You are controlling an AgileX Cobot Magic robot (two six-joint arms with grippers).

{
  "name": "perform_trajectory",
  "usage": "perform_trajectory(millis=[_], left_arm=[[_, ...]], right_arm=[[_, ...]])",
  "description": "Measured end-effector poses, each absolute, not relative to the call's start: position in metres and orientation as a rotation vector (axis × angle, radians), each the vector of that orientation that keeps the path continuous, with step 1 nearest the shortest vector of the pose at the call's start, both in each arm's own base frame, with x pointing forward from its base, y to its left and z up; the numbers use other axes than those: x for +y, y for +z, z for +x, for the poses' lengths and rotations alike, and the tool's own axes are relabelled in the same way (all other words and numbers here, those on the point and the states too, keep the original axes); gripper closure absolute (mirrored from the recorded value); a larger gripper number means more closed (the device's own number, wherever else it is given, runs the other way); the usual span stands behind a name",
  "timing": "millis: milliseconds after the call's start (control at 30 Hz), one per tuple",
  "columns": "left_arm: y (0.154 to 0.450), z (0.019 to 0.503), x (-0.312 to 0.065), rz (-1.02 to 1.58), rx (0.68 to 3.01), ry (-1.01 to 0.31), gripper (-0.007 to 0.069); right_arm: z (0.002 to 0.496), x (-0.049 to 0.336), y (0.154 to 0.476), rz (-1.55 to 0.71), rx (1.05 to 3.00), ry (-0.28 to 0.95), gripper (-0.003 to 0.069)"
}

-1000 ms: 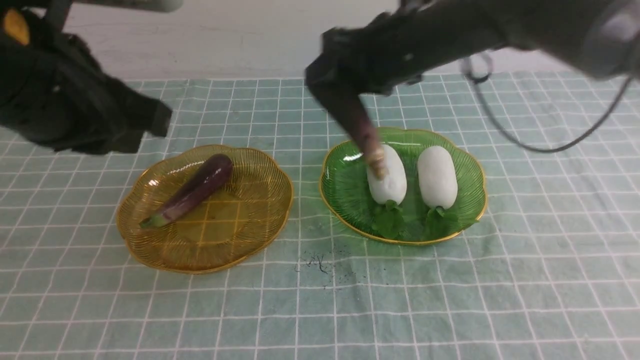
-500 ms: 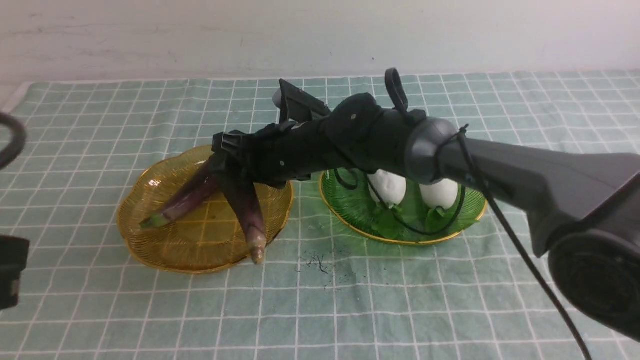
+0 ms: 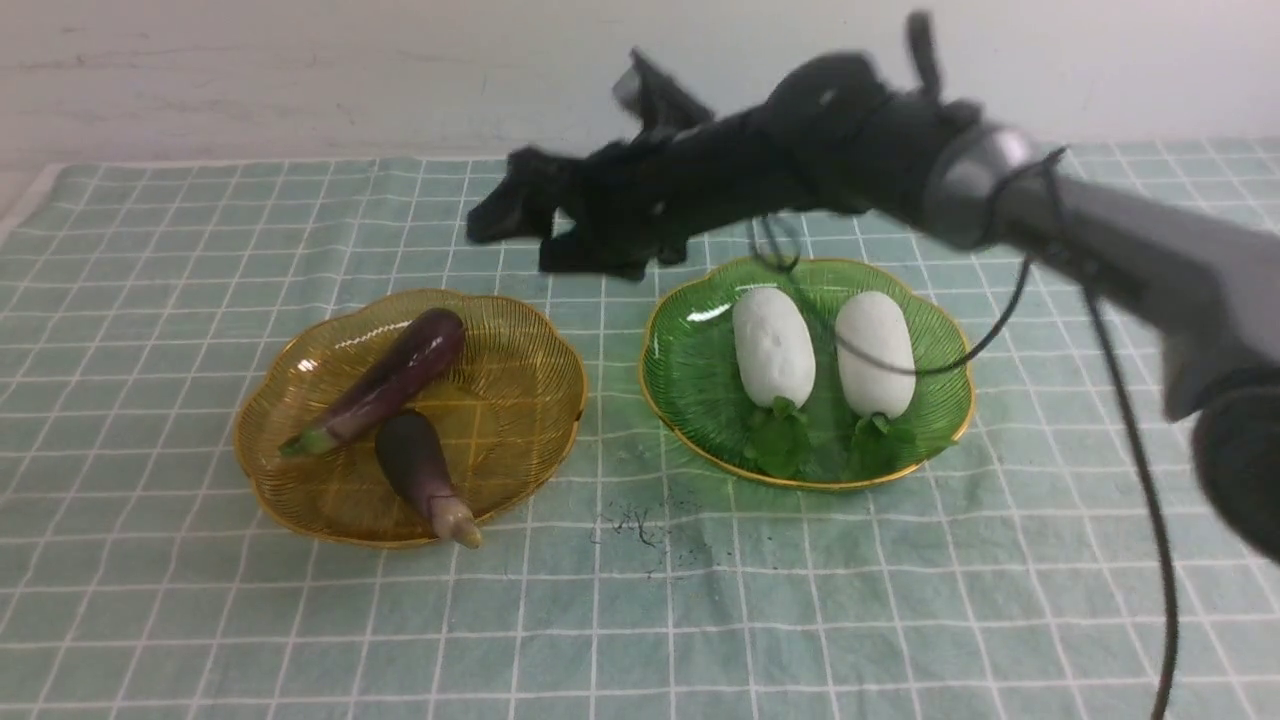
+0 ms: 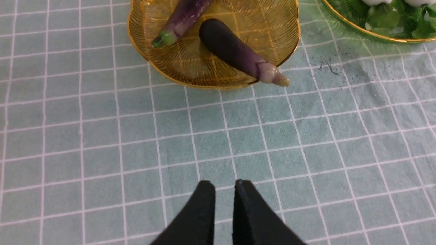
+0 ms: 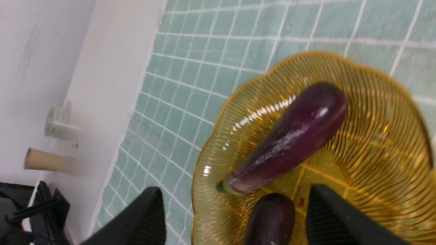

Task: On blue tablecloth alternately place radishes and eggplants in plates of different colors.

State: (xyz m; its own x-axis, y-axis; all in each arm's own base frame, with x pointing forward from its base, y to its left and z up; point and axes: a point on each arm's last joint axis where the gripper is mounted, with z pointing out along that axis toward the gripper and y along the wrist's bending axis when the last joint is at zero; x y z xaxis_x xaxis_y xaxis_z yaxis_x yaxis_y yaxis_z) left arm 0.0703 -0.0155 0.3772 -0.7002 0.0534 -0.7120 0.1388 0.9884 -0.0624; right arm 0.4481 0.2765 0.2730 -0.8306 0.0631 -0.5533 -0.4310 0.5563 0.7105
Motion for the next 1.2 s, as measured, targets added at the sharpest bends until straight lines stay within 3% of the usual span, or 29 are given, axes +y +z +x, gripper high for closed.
perform_trajectory(millis=[33,133,167,200,267,400,433,467,500,633,833,900,1000,1200], left_arm=[[0.376,0.070,-0.015,0.133,2.357,-0.138,0.0557],[0.376,0.070,-0.015,0.132,2.357,-0.139,0.0557],[0.376,0.070,-0.015,0.132,2.357,-0.139,0.0557],[0.376,0.070,-0.015,0.132,2.357,-0.139,0.0557],[0.377,0.070,-0.015,0.132,2.353,-0.140,0.0557],[0.379,0.072,-0.016,0.132,2.322,-0.152,0.0557],[0.379,0.072,-0.016,0.133,2.319,-0.152,0.0557],[0.381,0.073,-0.018,0.133,2.295,-0.172,0.0557],[0.381,0.074,-0.019,0.134,2.282,-0.183,0.0557],[0.381,0.080,-0.023,0.138,2.285,-0.216,0.0557],[0.366,0.102,-0.036,0.159,2.394,-0.241,0.0557],[0.365,0.106,-0.038,0.162,2.403,-0.246,0.0557],[0.365,0.118,-0.045,0.162,2.367,-0.286,0.0557],[0.372,0.124,-0.047,0.156,2.271,-0.312,0.0557]], right_arm=[[0.450,0.248,0.306,-0.330,2.237,1.234,0.0305],[0.442,0.205,0.357,-0.423,2.203,1.169,0.0541],[0.440,0.199,0.362,-0.437,2.206,1.155,0.0554],[0.432,0.180,0.383,-0.470,2.204,1.093,0.0616],[0.422,0.157,0.409,-0.465,2.196,0.990,0.0654],[0.382,0.112,0.463,-0.402,2.189,0.625,0.0670],[0.376,0.110,0.468,-0.401,2.179,0.606,0.0671],[0.349,0.094,0.491,-0.365,2.157,0.458,0.0671],[0.328,0.086,0.505,-0.348,2.133,0.394,0.0671],[0.271,0.068,0.531,-0.320,2.073,0.300,0.0671],[0.161,0.045,0.528,-0.300,1.999,0.266,0.0671],[0.145,0.041,0.524,-0.287,1.955,0.266,0.0671],[0.083,0.027,0.500,-0.217,1.673,0.264,0.0671],[0.020,0.008,0.444,-0.114,1.248,0.257,0.0671]])
